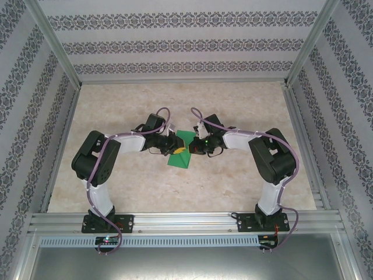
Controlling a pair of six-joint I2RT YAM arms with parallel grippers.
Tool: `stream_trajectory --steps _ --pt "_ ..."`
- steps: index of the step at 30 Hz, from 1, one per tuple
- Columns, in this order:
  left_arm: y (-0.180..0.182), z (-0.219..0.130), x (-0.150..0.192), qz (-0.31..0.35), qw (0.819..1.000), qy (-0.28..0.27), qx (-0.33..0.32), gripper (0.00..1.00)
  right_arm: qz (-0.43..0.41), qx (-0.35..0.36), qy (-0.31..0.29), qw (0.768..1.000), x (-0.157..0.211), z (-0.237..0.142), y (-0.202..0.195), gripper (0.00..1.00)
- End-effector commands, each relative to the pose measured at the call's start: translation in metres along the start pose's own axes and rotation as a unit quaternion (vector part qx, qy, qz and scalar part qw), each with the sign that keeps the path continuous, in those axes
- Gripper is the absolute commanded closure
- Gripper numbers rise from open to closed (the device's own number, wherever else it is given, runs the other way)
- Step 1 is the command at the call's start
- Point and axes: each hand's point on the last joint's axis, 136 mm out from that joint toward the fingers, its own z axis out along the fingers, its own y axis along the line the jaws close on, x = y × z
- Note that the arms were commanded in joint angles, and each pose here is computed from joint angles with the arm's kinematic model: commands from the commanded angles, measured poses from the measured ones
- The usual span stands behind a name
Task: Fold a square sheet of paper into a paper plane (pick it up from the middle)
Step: Fold the triangle a second time at the center of the table.
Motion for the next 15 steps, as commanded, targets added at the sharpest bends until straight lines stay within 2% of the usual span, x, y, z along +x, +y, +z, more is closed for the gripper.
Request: stream_trajectory --steps 1,15 --pt "-0.003 0.01 0.01 0.016 0.999 0.028 -0.004 0.83 -0.011 0.012 0.005 1.0 -0.002 0.002 -0.004 0.99" --pt "0.013 0.016 0.013 0.004 0.999 0.031 -0.025 0.85 -0.017 0.026 0.007 1.0 -0.006 0.004 -0.009 1.0"
